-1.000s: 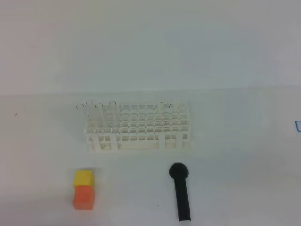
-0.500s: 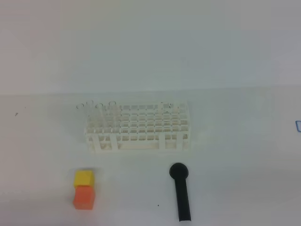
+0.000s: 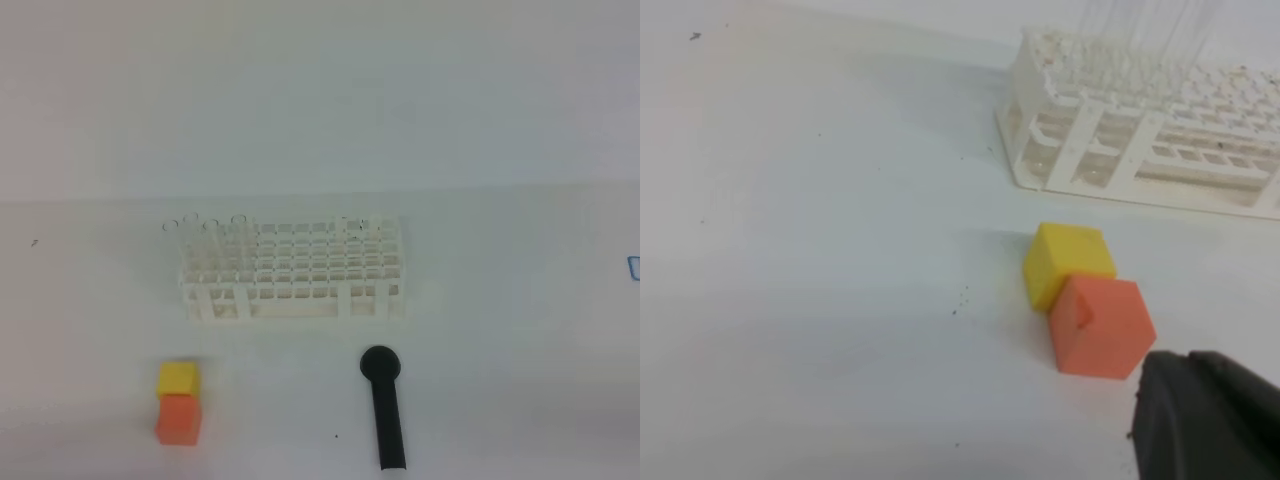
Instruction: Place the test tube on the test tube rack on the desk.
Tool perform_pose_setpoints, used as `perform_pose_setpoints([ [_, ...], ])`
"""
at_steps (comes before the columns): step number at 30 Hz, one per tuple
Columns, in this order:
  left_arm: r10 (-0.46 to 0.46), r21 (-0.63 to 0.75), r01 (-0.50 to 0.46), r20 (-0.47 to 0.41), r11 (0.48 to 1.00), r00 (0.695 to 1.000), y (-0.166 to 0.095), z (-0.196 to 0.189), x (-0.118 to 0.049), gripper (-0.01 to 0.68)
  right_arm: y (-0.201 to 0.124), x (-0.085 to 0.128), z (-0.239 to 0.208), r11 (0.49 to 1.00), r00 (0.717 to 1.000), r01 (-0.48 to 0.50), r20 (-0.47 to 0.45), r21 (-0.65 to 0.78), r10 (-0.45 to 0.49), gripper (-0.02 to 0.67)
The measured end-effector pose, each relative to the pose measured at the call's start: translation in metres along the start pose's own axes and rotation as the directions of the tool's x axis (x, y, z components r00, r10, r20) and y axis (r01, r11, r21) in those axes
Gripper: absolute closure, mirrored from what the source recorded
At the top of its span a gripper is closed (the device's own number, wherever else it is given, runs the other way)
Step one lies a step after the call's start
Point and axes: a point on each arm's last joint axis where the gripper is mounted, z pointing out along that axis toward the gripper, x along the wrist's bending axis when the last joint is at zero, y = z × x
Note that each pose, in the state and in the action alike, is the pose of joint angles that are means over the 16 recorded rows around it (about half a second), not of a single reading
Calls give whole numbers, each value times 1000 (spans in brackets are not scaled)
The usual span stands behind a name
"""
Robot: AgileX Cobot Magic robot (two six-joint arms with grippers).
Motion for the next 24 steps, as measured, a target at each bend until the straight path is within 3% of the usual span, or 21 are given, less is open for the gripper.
perform_pose_setpoints([
  [10, 1, 0, -1, 0, 1000, 1000, 0, 0, 0, 674, -36, 11, -3, 958, 993, -87, -58, 272, 107, 650],
  [24, -5, -1, 5, 0, 1000, 1000, 0, 0, 0, 674, -46, 14, -5, 934, 985, -126, -73, 335, 159, 650],
])
